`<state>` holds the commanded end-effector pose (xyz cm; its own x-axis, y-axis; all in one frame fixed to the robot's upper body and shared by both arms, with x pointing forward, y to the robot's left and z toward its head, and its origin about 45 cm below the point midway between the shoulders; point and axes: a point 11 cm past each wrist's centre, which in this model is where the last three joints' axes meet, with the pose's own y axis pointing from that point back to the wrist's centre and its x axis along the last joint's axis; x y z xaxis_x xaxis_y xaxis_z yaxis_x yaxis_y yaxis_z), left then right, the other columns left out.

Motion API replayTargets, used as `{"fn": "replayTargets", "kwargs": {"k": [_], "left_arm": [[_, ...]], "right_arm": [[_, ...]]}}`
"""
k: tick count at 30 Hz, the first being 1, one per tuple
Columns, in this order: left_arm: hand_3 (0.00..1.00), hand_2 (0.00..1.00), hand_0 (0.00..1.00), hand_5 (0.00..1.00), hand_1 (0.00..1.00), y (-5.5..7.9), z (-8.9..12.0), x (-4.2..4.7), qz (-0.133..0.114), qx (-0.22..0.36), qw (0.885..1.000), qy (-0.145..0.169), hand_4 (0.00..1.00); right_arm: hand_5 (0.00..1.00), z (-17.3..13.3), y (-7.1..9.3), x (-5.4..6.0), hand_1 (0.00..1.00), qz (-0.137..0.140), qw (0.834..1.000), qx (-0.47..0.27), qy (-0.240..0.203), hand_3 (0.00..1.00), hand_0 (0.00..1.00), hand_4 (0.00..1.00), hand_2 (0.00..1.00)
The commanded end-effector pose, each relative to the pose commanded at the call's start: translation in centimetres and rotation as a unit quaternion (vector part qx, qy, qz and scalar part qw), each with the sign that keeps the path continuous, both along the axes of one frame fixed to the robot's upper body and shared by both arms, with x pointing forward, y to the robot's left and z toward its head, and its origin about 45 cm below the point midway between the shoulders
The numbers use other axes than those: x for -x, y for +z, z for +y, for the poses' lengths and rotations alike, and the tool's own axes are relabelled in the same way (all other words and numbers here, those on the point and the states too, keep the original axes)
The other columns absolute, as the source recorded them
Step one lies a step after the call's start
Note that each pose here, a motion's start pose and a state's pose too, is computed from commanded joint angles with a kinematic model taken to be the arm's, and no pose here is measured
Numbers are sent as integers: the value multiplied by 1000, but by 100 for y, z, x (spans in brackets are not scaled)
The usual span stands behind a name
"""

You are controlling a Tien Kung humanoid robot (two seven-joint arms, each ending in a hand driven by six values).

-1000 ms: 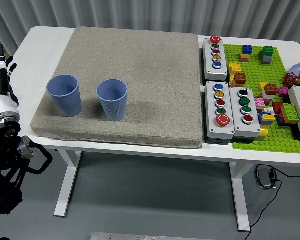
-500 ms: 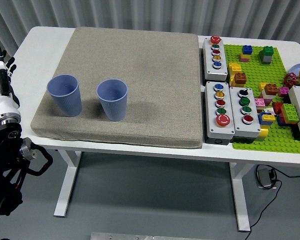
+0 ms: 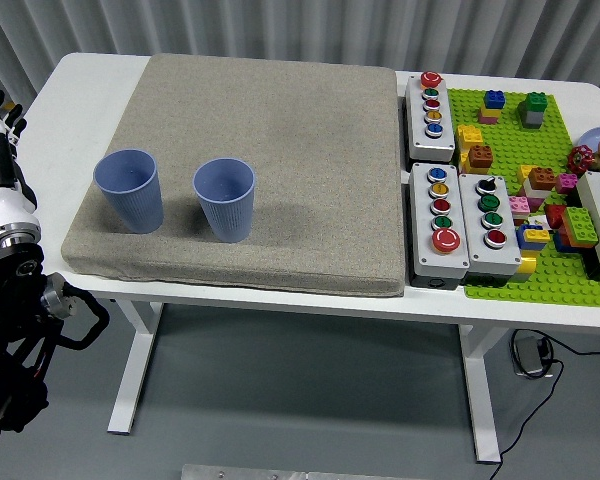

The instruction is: Pick cup pour cup place

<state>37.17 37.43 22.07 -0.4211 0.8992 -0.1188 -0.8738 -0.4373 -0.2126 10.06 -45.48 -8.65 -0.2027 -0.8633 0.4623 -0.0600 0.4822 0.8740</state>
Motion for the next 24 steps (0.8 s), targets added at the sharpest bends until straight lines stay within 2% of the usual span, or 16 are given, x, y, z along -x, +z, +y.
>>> {"fn": "replayTargets", "kwargs": {"k": [9,18,24], "left_arm": [[955,956,825,998,857,16,-47,35,-11,5,1000,9,882],[952,957,825,998,857,-22,-66,61,-6,1,1000,9,878],[952,956,825,998,856,-39,-167,85,-4,-9,1000,-4,877]], "right_arm": [[146,10,1,-19,636,0,1000,0,2,580,686,2,579],[147,6,-4,9,636,0,1000,0,0,580,685,2,579],[146,-5,-8,42,636,3,1000,0,-1,580,685,2,579]]}}
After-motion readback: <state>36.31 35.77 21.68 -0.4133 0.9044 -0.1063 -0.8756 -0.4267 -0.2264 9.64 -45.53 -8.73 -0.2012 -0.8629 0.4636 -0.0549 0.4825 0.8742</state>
